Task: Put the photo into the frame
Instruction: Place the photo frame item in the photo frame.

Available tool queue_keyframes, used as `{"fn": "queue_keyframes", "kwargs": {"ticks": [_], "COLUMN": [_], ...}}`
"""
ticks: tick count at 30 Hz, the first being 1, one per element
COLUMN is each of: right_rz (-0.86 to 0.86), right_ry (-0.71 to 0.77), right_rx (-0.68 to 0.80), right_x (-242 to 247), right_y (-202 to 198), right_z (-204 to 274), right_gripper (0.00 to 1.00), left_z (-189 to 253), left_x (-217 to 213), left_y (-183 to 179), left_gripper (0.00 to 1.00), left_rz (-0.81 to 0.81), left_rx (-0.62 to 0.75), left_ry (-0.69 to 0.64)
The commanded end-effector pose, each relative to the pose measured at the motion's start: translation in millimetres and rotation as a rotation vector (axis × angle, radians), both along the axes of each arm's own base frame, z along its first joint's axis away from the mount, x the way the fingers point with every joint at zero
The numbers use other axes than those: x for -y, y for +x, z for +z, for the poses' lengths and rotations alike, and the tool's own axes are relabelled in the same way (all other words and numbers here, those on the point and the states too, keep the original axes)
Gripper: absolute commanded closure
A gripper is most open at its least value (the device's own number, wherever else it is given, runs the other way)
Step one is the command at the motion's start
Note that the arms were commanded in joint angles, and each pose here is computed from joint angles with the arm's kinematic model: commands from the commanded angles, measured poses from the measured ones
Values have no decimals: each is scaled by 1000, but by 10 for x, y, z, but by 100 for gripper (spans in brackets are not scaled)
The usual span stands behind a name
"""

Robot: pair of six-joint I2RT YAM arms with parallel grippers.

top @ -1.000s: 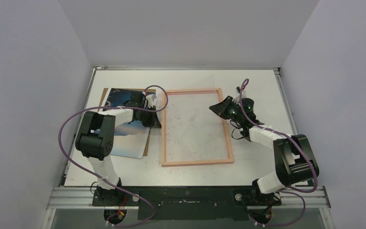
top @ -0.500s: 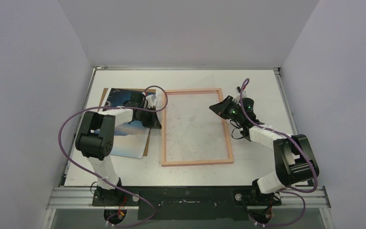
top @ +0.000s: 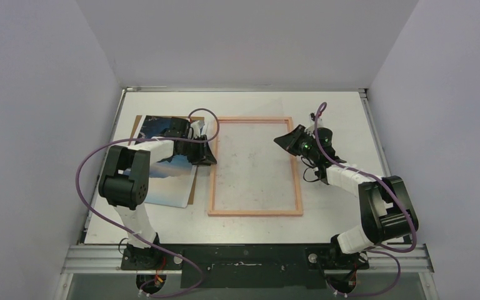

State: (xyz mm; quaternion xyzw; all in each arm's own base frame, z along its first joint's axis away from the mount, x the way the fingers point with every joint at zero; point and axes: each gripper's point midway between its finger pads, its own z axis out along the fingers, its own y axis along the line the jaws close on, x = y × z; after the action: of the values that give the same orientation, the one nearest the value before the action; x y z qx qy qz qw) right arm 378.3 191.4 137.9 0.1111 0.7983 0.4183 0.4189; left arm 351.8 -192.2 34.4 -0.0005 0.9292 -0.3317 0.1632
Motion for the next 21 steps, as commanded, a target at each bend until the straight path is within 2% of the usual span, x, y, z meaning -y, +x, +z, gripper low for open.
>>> {"fn": "queue_keyframes", "kwargs": {"ticks": [1, 5, 16, 21], "right_rz": [23, 23, 17, -2], "right_ry": [28, 28, 34, 28], "right_rx": [91, 93, 124, 149], "right_x": [-95, -95, -90, -57], "right_y": [81, 82, 105, 116], "right_z": [286, 303, 382, 450], "right_gripper": [95, 95, 95, 95], "left_z": [310, 245, -143, -163], "left_x": [153, 111, -43, -44], "left_y": [160, 175, 120, 105], "left_gripper": [67, 70, 93, 99], "left_rz": [-29, -35, -27, -24], "left_rx": [81, 102, 58, 50], "left_ry": [-77, -37, 90, 100]}}
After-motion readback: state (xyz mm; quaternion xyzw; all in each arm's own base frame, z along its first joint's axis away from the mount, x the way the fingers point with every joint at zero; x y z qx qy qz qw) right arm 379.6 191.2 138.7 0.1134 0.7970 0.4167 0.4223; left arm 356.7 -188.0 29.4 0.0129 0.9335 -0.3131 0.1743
